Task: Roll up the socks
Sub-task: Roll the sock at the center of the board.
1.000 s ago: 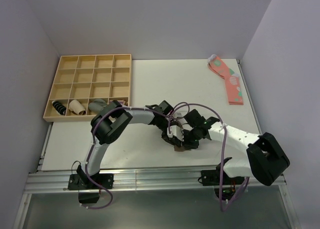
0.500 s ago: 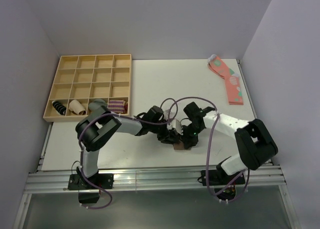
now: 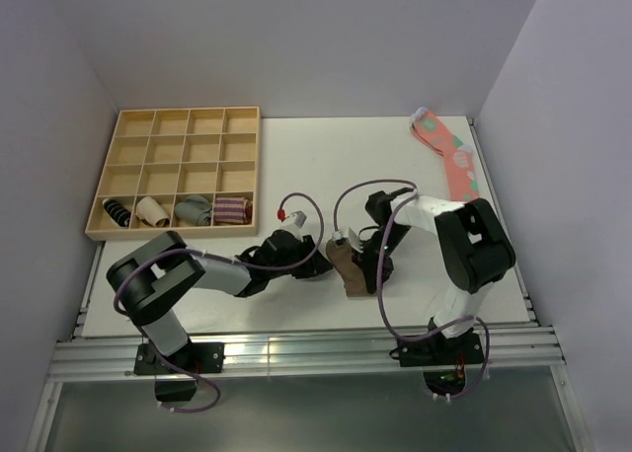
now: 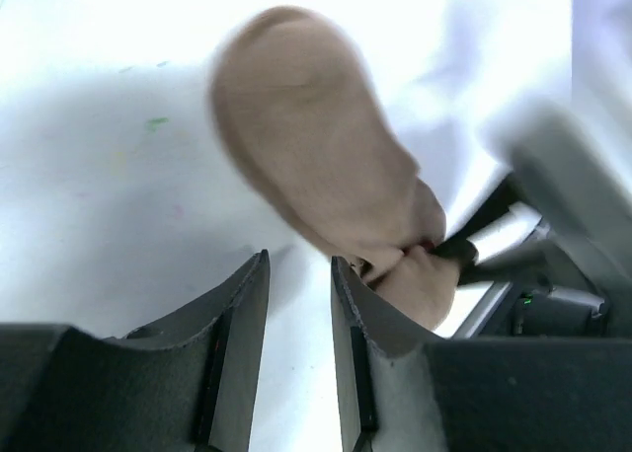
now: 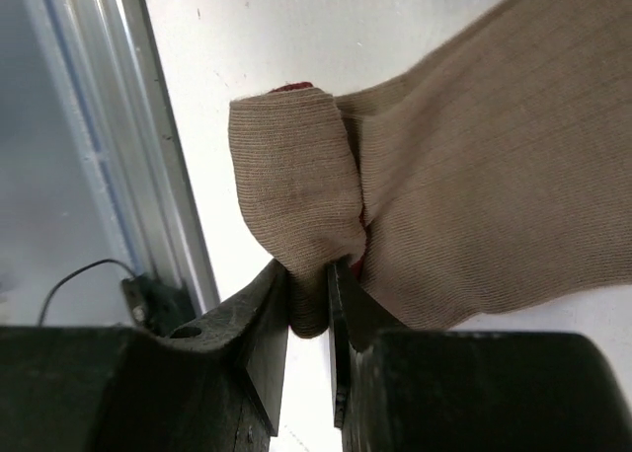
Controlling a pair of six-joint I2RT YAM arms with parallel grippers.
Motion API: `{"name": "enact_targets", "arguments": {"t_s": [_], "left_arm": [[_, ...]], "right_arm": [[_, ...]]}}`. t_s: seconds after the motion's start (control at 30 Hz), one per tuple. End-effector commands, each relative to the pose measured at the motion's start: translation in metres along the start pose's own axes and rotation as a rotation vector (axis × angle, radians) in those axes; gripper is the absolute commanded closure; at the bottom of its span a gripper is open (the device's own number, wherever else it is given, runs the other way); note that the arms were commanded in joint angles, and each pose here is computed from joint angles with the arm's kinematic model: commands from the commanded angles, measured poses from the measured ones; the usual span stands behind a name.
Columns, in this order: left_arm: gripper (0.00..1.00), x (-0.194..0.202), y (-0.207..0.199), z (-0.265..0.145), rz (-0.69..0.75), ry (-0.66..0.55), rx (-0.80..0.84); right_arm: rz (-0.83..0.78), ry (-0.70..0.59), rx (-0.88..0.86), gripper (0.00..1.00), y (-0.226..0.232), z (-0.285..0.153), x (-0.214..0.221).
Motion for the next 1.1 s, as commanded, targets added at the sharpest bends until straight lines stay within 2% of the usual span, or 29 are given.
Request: {"name": "enact_targets", "arguments": {"t_s": [0.0, 0.13, 0.2, 0.47, 0.7, 0.77, 0.8, 1.07], "left_arm": [[0.63, -0.014, -0.031, -0.013, 0.202, -0.228, 0.112], [0.64, -0.007, -0.049, -0.028, 0.402, -0.327, 0.150], [0.64, 0.000, -0.057, -0.034, 0.503, -0.336, 0.179], [0.64, 0.024, -0.055, -0.017, 0.766, -0.196, 0.260], [0.61, 0.033, -0.058, -0.004, 0.864, -0.162, 0.308], [0.52, 0.040, -0.061, 0.001, 0.895, -0.148, 0.309], [0.51, 0.042, -0.062, 0.003, 0.902, -0.145, 0.316], [0.52, 0.061, -0.067, 0.020, 0.972, -0.129, 0.329]], "right_arm": [[0.042, 0.010, -0.082, 0.88, -0.003, -0.010, 0.001], [0.116, 0.011, -0.161, 0.88, -0.013, -0.013, 0.002], [0.145, 0.015, -0.162, 0.88, -0.018, -0.016, 0.001], [0.211, 0.033, -0.200, 0.89, -0.031, -0.014, -0.002], [0.249, 0.035, -0.239, 0.88, -0.035, -0.013, -0.004], [0.258, 0.042, -0.240, 0.88, -0.035, -0.012, -0.003], [0.258, 0.044, -0.237, 0.88, -0.035, -0.011, -0.003], [0.277, 0.051, -0.237, 0.88, -0.037, -0.009, -0.001]]}}
Point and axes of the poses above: each gripper's point midway between its finger pads, its own z axis out along the fingers, its own y axis along the line the jaws close on, x = y × z, the point moved 8 cm from there along -z, back along the fingers, and after that the axes turned 8 degrees about -z, right-handed, at the moved point
